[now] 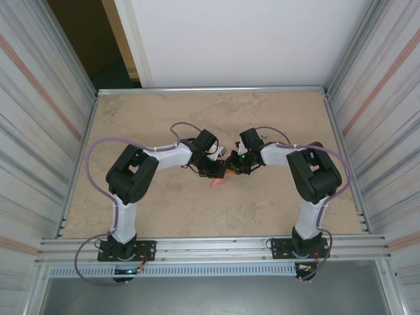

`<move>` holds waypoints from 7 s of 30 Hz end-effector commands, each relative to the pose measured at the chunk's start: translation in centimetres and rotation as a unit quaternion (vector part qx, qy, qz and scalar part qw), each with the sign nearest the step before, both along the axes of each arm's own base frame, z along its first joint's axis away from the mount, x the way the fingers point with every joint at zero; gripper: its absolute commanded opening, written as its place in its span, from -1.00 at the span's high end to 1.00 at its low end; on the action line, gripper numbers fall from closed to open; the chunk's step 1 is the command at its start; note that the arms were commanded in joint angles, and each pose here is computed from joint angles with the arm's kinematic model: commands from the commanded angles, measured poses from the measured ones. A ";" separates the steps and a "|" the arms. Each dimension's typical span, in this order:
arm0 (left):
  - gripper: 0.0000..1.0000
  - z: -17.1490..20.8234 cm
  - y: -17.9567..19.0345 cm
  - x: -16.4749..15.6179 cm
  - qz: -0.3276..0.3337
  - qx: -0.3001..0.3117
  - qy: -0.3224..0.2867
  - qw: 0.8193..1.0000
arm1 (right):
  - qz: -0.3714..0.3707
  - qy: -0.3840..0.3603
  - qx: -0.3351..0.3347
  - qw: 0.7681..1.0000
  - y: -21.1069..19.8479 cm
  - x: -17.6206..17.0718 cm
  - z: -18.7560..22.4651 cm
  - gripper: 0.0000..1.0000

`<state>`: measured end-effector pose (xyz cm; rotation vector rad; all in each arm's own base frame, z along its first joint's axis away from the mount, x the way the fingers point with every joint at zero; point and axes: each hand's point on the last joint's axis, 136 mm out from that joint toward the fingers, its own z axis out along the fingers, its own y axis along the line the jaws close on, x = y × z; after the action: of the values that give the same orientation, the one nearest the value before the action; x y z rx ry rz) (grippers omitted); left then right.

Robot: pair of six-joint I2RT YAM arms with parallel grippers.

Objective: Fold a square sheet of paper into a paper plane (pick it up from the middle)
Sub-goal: Fold the wing for the fifth time at the center of the table.

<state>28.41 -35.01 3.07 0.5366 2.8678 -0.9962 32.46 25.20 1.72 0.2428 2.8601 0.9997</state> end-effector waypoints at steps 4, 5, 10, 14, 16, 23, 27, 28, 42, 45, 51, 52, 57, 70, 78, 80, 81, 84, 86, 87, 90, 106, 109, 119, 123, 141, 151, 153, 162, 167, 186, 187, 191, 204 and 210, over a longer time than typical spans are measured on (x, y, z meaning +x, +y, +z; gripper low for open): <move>0.88 -1.3 0.9 -0.3 0.002 0.012 0.014 1.000 | -0.012 0.041 -0.040 0.998 -1.5 -1.0 -2.4 0.67; 0.88 -1.5 1.0 -0.4 0.003 0.012 0.017 1.000 | -0.012 0.043 -0.043 0.998 -1.6 -1.0 -2.5 0.67; 0.89 -1.9 1.5 -0.5 0.008 0.015 0.021 1.000 | -0.012 0.048 -0.051 0.997 -1.9 -1.2 -3.0 0.68; 0.90 -2.1 1.7 -0.6 0.009 0.015 0.023 1.000 | -0.013 0.050 -0.055 0.997 -2.0 -1.2 -3.1 0.68; 0.90 -2.2 1.9 -0.6 0.011 0.017 0.024 1.000 | -0.012 0.050 -0.058 0.997 -2.0 -1.2 -3.2 0.69; 0.92 -2.8 2.6 -0.8 0.013 0.025 0.030 0.999 | -0.014 0.063 -0.075 0.995 -2.6 -1.5 -3.9 0.70; 0.94 -3.2 3.0 -1.0 0.015 0.031 0.035 0.999 | -0.013 0.069 -0.080 0.994 -2.9 -1.7 -4.2 0.70; 0.95 -3.3 3.1 -1.1 0.015 0.032 0.037 0.999 | -0.014 0.066 -0.075 0.995 -2.9 -1.6 -4.0 0.71; 1.00 -3.3 2.9 -1.1 0.022 0.026 0.045 0.998 | -0.023 -0.028 -0.002 0.999 -0.4 0.5 3.8 0.72; 1.00 -2.9 2.8 -1.0 0.022 0.021 0.042 0.999 | -0.034 -0.012 -0.002 0.999 -0.5 -0.1 2.7 0.78; 1.00 -2.6 2.4 -0.9 0.025 0.011 0.043 0.999 | -0.036 0.012 -0.004 0.999 0.0 -0.2 1.2 0.83; 1.00 -2.6 2.4 -0.9 0.025 0.010 0.044 0.999 | -0.036 0.015 -0.005 0.999 0.0 -0.3 1.0 0.84; 0.98 -1.3 2.0 -0.7 0.023 -0.006 0.036 0.999 | -0.041 0.034 -0.020 0.998 -0.8 -0.7 -0.8 0.84; 0.85 0.9 0.1 0.9 0.004 -0.045 0.004 0.999 | -0.043 0.054 -0.056 0.996 -2.9 -1.5 -4.0 0.85; 0.89 -0.6 1.0 0.3 -0.019 -0.028 0.015 0.999 | -0.039 0.067 -0.068 0.995 -3.7 -1.9 -5.2 0.85; 0.89 -0.8 1.4 0.1 -0.026 -0.027 0.014 0.999 | -0.039 0.071 -0.072 0.994 -3.9 -2.0 -5.5 0.86; 0.88 -0.7 1.6 -0.1 -0.029 -0.027 0.012 0.999 | -0.039 0.073 -0.073 0.994 -4.0 -2.1 -5.7 0.86; 0.88 -0.6 1.9 -0.4 -0.044 -0.024 0.003 0.999 | -0.038 0.076 -0.076 0.993 -4.1 -2.2 -5.9 0.86; 0.89 -0.6 2.2 -0.6 -0.052 -0.019 -0.002 0.998 | -0.038 0.079 -0.079 0.993 -4.3 -2.3 -6.1 0.86; 0.88 -0.6 2.3 -0.6 -0.053 -0.016 -0.004 0.998 | -0.037 0.079 -0.079 0.993 -4.2 -2.3 -6.1 0.86; 0.88 -0.1 2.5 -0.6 -0.057 -0.012 -0.010 0.998 | -0.038 0.080 -0.079 0.993 -4.3 -2.3 -6.2 0.86; 0.81 0.4 1.9 -1.9 -0.066 0.013 -0.032 0.997 | -0.037 0.084 -0.083 0.992 -4.4 -2.5 -6.5 0.86; 0.81 0.0 1.9 -2.0 -0.070 0.018 -0.029 0.997 | -0.038 0.085 -0.083 0.992 -4.4 -2.5 -6.5 0.86; 0.83 -0.8 2.8 -1.3 -0.068 0.016 -0.022 0.997 | -0.039 0.087 -0.085 0.992 -4.4 -2.5 -6.4 0.86; 0.85 -1.1 3.0 -1.3 -0.067 0.016 -0.019 0.997 | -0.039 0.090 -0.086 0.991 -4.5 -2.6 -6.5 0.86; 0.89 -2.8 4.7 -1.5 -0.061 0.039 -0.005 0.997 | -0.038 0.094 -0.090 0.991 -4.6 -2.8 -6.7 0.86; 0.90 -3.1 5.8 -3.2 -0.059 0.048 0.019 0.997 | -0.038 0.095 -0.091 0.991 -4.7 -2.8 -6.8 0.86; 0.90 -3.1 6.2 -3.8 -0.059 0.052 0.024 0.997 | -0.038 0.094 -0.091 0.991 -4.7 -2.8 -6.8 0.86; 0.90 -3.3 8.5 -7.0 -0.053 0.072 0.057 0.994 | -0.038 0.096 -0.091 0.990 -4.7 -2.8 -6.8 0.87; 0.90 -2.8 9.3 -7.8 -0.044 0.078 0.058 0.994 | -0.037 0.094 -0.090 0.991 -4.6 -2.8 -6.7 0.86; 0.89 2.7 2.6 -0.6 0.023 -0.052 0.001 0.998 | -0.002 0.048 -0.003 0.999 -0.5 -2.1 -1.7 0.86; 0.90 2.5 2.2 -0.3 0.024 -0.056 0.002 0.998 | -0.003 0.048 -0.001 0.999 -0.5 -2.0 -1.6 0.86; 0.92 1.6 1.3 0.5 0.022 -0.053 0.007 0.998 | -0.003 0.047 0.005 0.999 -0.5 -1.8 -1.4 0.86; 0.96 -3.0 4.0 -1.0 0.047 0.041 0.054 0.997 | 0.001 -0.006 -0.018 1.000 -1.6 0.3 1.3 0.86; 0.96 -3.6 4.2 -1.2 0.053 0.051 0.063 0.995 | 0.014 -0.019 -0.041 0.999 -1.6 0.3 1.5 0.86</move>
<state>28.57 -32.44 1.95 0.3969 2.9053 -1.0299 32.54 23.92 1.91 0.2380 2.8870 0.9474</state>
